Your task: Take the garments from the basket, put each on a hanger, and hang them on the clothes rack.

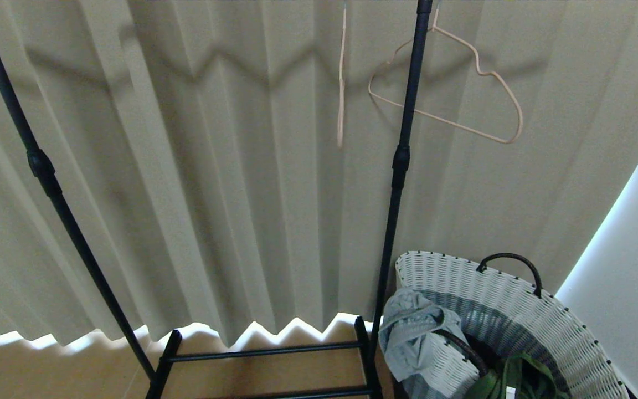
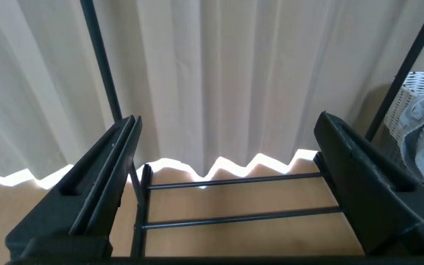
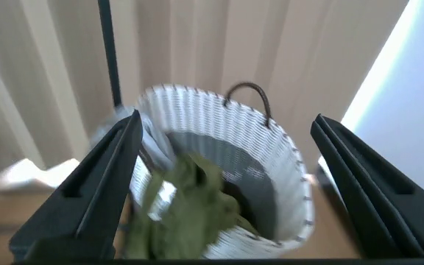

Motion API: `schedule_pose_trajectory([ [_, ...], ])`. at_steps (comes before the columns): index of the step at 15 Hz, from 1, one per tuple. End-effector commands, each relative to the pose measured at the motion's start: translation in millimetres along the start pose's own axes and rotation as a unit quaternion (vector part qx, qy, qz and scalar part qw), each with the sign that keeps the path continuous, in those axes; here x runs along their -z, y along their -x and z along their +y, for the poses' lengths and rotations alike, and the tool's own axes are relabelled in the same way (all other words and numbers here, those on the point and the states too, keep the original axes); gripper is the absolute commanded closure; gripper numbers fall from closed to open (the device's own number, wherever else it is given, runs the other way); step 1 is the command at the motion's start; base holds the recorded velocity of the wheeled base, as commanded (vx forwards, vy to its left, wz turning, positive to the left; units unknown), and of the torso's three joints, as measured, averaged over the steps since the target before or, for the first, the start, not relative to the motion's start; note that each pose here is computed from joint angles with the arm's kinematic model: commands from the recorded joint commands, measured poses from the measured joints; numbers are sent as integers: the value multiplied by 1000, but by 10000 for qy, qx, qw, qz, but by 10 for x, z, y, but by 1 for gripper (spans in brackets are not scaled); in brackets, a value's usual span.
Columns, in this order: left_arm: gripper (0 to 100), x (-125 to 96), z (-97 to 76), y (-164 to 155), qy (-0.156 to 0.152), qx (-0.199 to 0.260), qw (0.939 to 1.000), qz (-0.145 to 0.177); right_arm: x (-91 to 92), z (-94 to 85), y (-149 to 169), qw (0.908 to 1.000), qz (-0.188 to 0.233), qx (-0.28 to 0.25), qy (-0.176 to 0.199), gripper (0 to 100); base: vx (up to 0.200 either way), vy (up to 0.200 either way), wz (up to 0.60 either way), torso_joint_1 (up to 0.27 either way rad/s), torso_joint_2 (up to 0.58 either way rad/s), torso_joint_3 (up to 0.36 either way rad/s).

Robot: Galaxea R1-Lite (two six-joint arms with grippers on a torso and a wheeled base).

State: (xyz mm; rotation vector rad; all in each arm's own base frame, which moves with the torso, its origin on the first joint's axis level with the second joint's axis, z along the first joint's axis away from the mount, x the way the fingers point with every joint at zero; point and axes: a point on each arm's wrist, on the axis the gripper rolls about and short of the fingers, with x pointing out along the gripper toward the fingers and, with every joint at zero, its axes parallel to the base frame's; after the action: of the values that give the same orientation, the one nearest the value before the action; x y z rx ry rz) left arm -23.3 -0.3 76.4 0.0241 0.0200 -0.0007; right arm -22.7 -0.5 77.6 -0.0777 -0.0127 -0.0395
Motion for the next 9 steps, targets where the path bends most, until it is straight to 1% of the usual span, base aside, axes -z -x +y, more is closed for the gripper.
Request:
schedule_pose_trajectory([
  [1,0,2,0,0,-1,-2,10000,7,-129,-11,-50,9969,493,-86,609,0,0,0,0,0,0,0],
  [2,0,2,0,0,-1,-2,10000,7,-129,-11,-50,9969,493,-86,609,0,0,0,0,0,0,0],
  [3,0,2,0,0,-1,-2,10000,7,-380,-22,-265,9878,1279,-246,850,0,0,0,0,0,0,0],
  [4,0,2,0,0,-1,-2,10000,7,-483,-23,-428,9805,1719,-322,892,0,0,0,0,0,0,0],
  [5,0,2,0,0,-1,-2,10000,7,-547,-22,-574,9734,2067,-380,907,0,0,0,0,0,0,0],
  [6,0,2,0,0,-1,-2,10000,7,-583,-20,-684,9679,2303,-418,912,0,0,0,0,0,0,0],
  [7,0,2,0,0,-9,13,10000,7,-596,-12,-891,9548,2779,-491,930,0,0,0,0,0,0,0],
  [8,0,2,0,0,-9,-2,10000,7,-577,-6,-1035,9426,3129,-570,1019,0,0,0,0,0,0,0],
  [9,0,2,0,0,-1,6,10000,7,-520,2,-1150,9287,3463,-670,1146,0,0,0,0,0,0,0],
])
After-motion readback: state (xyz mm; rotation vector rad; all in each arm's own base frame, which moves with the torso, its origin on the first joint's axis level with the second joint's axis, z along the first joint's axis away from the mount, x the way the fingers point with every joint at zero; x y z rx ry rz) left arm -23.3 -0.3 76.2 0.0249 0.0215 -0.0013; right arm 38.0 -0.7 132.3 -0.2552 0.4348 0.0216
